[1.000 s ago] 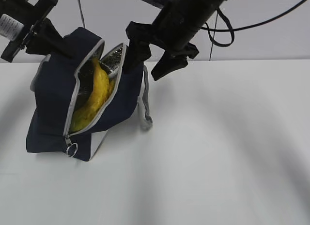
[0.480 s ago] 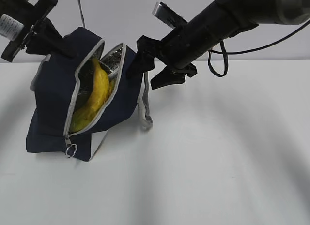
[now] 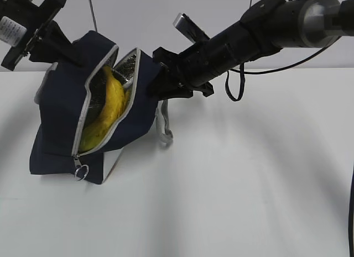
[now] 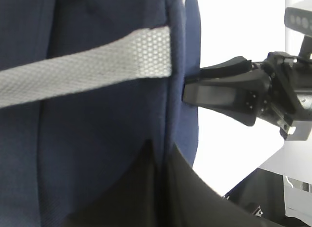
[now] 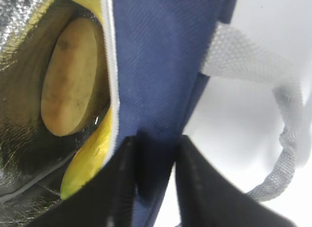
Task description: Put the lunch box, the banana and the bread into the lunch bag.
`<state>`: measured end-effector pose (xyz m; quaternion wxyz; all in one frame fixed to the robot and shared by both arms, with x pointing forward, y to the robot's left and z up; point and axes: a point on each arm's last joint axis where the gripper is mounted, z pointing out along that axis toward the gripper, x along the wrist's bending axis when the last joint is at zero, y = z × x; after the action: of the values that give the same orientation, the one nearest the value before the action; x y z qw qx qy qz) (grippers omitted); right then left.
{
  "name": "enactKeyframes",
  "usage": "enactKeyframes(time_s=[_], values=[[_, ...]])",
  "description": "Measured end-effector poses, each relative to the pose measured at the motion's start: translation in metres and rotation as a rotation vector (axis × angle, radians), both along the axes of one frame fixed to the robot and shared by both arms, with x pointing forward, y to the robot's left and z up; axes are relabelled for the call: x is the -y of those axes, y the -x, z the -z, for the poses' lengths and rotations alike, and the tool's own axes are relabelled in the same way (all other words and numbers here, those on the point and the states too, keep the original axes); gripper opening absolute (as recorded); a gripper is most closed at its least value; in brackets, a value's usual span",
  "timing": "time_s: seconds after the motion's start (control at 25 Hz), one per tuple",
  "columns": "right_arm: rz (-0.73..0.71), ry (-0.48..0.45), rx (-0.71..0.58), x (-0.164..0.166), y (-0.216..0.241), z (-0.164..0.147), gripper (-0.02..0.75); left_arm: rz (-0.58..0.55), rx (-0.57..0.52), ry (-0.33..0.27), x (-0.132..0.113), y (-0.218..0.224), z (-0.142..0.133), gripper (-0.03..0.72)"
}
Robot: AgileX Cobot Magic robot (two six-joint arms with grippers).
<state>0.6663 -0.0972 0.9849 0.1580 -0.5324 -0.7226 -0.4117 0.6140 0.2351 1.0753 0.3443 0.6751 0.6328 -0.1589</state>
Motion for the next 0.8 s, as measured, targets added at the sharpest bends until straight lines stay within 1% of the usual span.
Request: enactKeyframes(time_s=[0.08, 0.16, 0.2, 0.52, 0.6, 0.68, 0.76, 0.8], values=[[0.001, -0.001, 0.008, 0.001, -0.001, 0.000, 0.105, 0.000, 0.000, 0.000, 0.000, 0.000, 0.000, -0.003], [-0.004, -0.009, 0.020, 0.000, -0.001, -0.001, 0.023, 0.000, 0.000, 0.000, 0.000, 0.000, 0.000, -0.003], [-0.008, -0.012, 0.026, 0.000, -0.001, -0.001, 0.006, 0.000, 0.000, 0.000, 0.000, 0.000, 0.000, -0.003], [-0.004, -0.022, 0.040, 0.001, -0.001, -0.007, -0.004, 0.001, 0.003, 0.010, 0.001, 0.000, -0.001, -0.003], [-0.006, -0.020, 0.055, 0.005, 0.001, -0.017, -0.004, -0.002, 0.004, 0.037, 0.002, 0.000, -0.002, -0.003], [-0.015, -0.015, 0.063, 0.011, 0.005, -0.032, -0.004, -0.008, 0.007, 0.081, 0.005, -0.001, -0.005, -0.003], [-0.024, 0.002, 0.070, 0.020, 0.007, -0.048, -0.005, -0.009, 0.010, 0.121, 0.009, -0.001, -0.008, -0.003], [-0.025, 0.017, 0.083, 0.025, 0.008, -0.057, -0.005, -0.005, 0.012, 0.129, 0.012, -0.001, -0.008, -0.003]])
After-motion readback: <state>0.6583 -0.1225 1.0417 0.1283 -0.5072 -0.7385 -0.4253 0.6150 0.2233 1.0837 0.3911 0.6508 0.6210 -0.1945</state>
